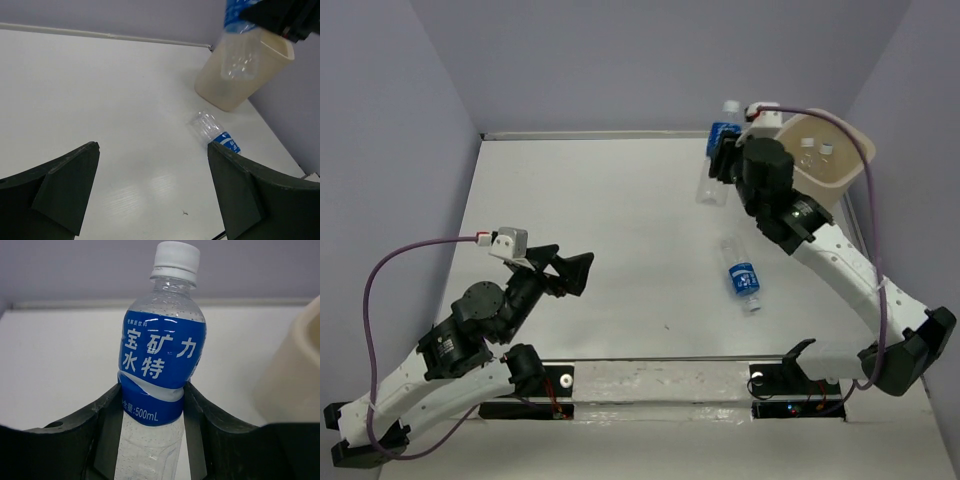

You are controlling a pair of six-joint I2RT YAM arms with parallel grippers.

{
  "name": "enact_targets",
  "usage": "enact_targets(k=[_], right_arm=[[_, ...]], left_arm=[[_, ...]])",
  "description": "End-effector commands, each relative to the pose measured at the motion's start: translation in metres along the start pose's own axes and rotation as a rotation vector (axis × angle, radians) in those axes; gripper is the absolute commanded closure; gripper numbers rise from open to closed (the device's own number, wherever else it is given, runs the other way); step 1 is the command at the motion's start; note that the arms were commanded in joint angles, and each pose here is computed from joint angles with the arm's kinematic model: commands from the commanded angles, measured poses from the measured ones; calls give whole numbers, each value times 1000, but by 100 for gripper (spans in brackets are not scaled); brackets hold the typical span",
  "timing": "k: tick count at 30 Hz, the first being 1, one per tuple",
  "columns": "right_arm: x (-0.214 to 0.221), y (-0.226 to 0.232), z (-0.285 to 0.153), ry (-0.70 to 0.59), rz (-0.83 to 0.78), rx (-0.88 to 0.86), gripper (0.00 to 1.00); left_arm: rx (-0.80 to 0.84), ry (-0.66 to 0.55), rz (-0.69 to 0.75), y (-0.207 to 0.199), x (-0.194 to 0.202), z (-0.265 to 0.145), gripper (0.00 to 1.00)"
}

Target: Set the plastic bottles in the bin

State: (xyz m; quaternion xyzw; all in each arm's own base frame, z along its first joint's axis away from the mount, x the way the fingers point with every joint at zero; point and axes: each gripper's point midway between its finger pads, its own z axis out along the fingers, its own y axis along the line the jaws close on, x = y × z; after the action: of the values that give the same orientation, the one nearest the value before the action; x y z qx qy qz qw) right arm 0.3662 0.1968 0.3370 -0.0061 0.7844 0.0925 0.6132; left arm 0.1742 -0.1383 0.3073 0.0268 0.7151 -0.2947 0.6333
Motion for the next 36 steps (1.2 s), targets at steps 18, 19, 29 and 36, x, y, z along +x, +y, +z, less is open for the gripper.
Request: enact_targets(k=[18,19,29,36], right_arm=[[-119,-285,14,-623,-4,635,12],[-119,-283,11,-632,4,620,3],[-100,-159,-17,-456,134,238,3],[117,-100,-32,82,238,84,0]], left_arm=[[86,-66,43,-5,-17,5,1],[81,-66,42,-4,-17,5,1],[37,-67,52,5,-18,12,1],[26,-69,53,8,-18,12,1]])
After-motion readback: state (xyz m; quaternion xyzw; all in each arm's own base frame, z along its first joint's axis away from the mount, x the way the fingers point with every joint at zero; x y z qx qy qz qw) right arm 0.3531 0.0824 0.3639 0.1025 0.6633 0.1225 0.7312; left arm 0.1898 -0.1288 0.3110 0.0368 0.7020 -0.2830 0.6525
